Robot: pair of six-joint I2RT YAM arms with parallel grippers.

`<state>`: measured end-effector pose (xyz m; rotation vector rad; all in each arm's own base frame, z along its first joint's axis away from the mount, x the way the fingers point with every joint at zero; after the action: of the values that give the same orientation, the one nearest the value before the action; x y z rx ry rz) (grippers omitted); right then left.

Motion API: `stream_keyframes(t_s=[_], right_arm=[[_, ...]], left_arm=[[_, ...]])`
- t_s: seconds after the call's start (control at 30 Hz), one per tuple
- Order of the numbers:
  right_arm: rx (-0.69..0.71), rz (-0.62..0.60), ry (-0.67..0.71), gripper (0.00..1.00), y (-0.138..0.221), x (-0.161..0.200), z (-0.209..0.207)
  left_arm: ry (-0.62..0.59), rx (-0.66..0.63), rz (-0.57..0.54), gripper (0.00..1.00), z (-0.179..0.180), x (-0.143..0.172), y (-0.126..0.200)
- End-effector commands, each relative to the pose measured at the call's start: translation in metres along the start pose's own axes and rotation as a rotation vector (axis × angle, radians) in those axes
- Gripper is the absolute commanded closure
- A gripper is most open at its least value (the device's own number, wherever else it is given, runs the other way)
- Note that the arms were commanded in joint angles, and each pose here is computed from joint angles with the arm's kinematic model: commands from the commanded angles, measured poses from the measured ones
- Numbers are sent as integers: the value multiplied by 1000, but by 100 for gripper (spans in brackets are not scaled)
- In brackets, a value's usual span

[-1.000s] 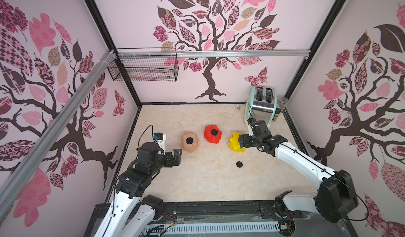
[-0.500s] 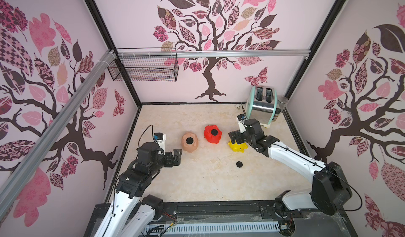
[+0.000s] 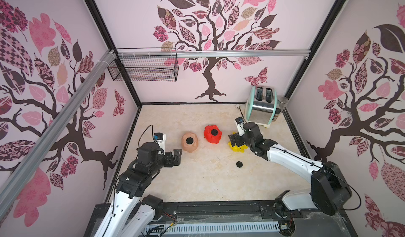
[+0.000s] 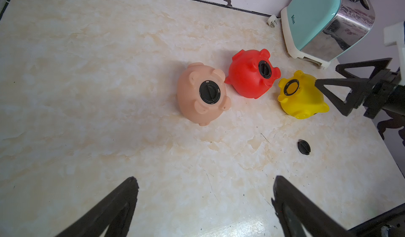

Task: Close piggy banks
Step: Turn over the piggy bank at the center of the board.

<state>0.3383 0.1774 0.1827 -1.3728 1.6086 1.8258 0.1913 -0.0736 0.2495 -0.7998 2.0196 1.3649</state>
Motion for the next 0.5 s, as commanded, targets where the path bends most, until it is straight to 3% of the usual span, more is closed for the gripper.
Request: stream_keyframes(t_s=[0.0, 0.47], right_arm=[[-31, -27, 29, 0, 1, -5, 7], [15, -1, 33, 0, -10, -6, 11]], left_arm=[[-8, 8, -9, 2, -2, -1, -1], [-7, 9, -13, 2, -2, -1, 0]])
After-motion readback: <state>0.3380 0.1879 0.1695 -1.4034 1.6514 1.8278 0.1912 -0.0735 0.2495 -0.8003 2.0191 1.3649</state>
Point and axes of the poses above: each gripper's point midway between its finger pads, its own y axis back along the fingers, its own z axis along the line the jaws close on, x = y × z, the point moved 4 cm from there along y, back along the fingers, and after that the axes turned 4 degrees about y, right-handed, at the moved point
